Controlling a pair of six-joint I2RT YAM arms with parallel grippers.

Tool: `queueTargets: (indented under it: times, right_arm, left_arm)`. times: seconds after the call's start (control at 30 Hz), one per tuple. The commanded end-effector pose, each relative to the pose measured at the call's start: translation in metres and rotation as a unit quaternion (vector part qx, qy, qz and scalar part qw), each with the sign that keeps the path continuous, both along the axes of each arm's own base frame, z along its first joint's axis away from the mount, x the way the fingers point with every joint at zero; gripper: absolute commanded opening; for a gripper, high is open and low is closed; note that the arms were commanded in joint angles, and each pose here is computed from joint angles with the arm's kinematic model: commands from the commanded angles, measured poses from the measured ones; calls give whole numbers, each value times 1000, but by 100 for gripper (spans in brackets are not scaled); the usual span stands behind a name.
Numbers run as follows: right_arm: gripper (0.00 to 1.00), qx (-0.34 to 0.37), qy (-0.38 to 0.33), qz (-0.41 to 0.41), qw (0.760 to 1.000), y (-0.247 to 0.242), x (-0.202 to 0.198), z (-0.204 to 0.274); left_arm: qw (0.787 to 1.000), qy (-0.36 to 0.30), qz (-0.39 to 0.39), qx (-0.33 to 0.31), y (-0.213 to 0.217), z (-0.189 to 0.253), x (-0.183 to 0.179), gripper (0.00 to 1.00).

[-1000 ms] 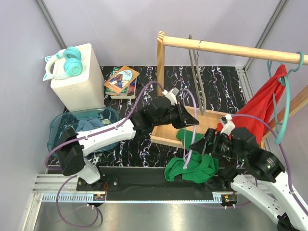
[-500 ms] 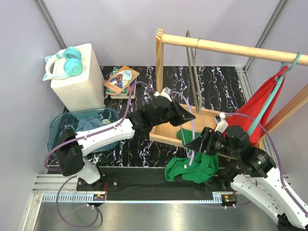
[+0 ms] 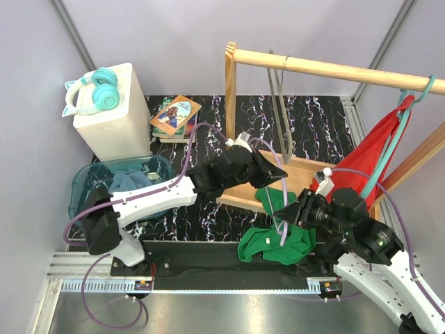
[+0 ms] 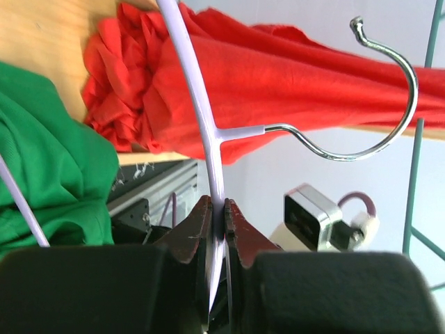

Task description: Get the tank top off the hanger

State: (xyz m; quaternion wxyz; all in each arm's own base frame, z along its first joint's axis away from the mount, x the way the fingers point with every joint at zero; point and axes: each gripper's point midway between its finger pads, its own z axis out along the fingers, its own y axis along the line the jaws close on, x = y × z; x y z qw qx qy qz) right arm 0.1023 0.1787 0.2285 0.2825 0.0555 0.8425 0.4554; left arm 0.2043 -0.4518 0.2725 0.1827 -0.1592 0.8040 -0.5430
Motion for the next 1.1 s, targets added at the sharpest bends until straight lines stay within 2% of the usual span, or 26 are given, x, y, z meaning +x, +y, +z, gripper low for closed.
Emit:
queueTargets:
  times: [0.0,0.03,0.07,0.33,0.43,0.47,0.57,0.6,0.83,1.07]
  right_arm:
    - [21,24,-5,2,1000,1,-4,8]
    - [13,23,1,0,1000,-1,-7,7]
    - [0,22,1,-6,1000,-4,-7,7]
    - [0,42,8,-36,998,-35,-39,10]
    - [0,56,18,-46,997,-45,-52,9]
    - [0,58,21,-50,997,-49,-55,8]
    - [0,79,24,-74,994,-64,-68,12]
    - [0,76,29,-80,993,-71,-74,13]
    - [0,31,-6,-89,996,-104,-97,25]
    - [0,7,-10,23,1000,-102,-140,27]
  left_arm:
    - [997,-26,6,-74,-10,51,-5,0]
    - [997,-27,3,-74,-10,51,-7,0]
    - [997,-29,1,-74,-10,52,-9,0]
    - [997,-42,-35,-60,-11,47,-26,0]
    - [995,-53,-63,-55,-14,47,-37,22]
    - [993,-59,-83,-55,-14,48,-44,40]
    - [988,-82,-116,-55,-11,54,-56,57]
    - [987,-88,-123,-52,-8,51,-61,59]
    - [978,-144,-142,-50,18,58,-80,66]
    - [982,-127,-130,-42,39,38,-86,65]
